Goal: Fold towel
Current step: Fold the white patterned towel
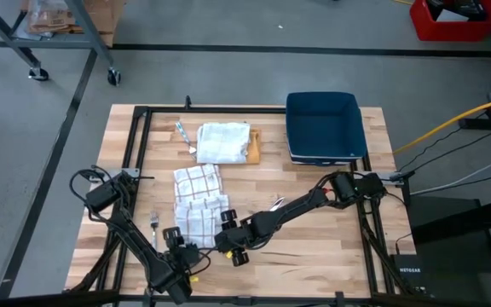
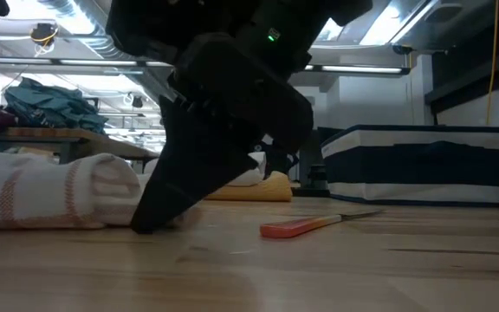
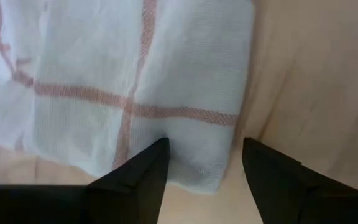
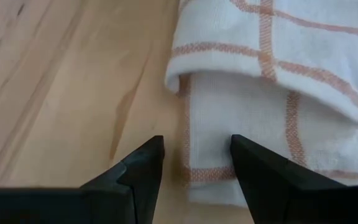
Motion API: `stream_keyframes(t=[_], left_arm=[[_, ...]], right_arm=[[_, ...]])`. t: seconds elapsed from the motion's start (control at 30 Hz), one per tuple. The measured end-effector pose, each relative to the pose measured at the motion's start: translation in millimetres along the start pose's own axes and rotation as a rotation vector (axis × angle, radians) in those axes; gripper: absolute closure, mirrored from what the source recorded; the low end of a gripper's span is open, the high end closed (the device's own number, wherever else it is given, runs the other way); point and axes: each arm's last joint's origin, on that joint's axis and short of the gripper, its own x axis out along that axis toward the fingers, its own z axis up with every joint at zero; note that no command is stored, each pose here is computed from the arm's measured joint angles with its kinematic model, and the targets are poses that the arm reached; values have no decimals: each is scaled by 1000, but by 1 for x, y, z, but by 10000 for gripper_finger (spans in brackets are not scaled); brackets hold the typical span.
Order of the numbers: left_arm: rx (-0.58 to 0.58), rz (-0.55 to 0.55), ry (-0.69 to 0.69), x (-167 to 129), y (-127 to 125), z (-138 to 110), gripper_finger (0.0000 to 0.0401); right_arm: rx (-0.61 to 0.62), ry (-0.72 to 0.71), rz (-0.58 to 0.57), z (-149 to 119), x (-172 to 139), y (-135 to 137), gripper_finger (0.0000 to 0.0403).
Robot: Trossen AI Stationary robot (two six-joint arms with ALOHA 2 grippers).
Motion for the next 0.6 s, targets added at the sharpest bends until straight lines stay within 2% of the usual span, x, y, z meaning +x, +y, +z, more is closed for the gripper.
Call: stream_keyframes(t=[0.1, 0.2, 0.3, 0.4, 0.47, 0.5, 0.6], left_arm=[[-36, 6, -3, 2, 1, -1, 228], [-44, 8, -3, 3, 1, -2, 267], [-48, -3, -6, 3, 0, -2, 322], [-54, -20, -1, 1, -2, -1, 380], [-66, -46, 16, -3, -4, 1, 392], [-70, -65, 24, -7, -4, 3, 390], [-79, -134, 32, -22, -4, 8, 388]], right_arm=[[2, 1, 1, 0, 0, 0, 209], [1, 3, 8, 1, 0, 0, 229], [1, 2, 27, 1, 0, 1, 275], [26, -4, 79, 2, -1, 3, 342], [64, -4, 132, 3, -1, 6, 383], [72, -3, 139, 3, -2, 6, 389], [78, -2, 174, 5, -5, 15, 375]])
